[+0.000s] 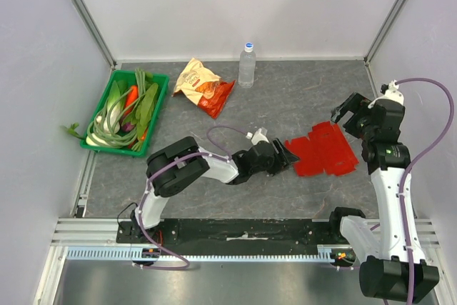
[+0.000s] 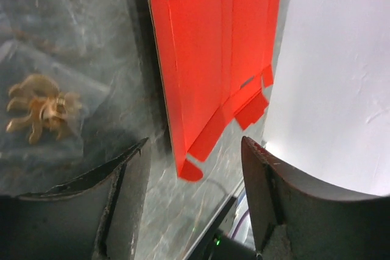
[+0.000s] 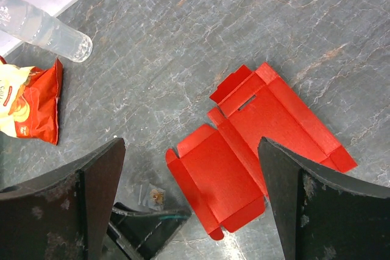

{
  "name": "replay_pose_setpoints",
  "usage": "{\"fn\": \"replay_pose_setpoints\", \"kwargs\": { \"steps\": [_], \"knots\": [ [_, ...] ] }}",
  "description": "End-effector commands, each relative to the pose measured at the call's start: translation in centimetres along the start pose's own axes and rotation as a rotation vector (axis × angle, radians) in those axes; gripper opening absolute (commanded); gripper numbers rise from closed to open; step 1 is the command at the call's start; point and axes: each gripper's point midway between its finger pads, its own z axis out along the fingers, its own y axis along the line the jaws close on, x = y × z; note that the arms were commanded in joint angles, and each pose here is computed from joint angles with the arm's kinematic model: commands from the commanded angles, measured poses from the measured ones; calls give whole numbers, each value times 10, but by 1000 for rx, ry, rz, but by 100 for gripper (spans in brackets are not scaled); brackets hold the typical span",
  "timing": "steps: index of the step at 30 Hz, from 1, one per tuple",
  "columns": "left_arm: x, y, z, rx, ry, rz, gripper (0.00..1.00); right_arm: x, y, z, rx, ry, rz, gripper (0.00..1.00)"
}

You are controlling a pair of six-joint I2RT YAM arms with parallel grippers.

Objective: Fold the paper box

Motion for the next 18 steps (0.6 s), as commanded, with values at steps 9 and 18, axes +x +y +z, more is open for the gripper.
{"fn": "replay_pose_setpoints", "kwargs": {
  "steps": [9,18],
  "knots": [
    [-32,-7,50,132,-227,-49,31,-10,5,-2,-22,-28,-43,98],
    [-59,-132,-15,379,-260,474,2,-19,6,-6,-38,-40,-185,98]
  ]
}}
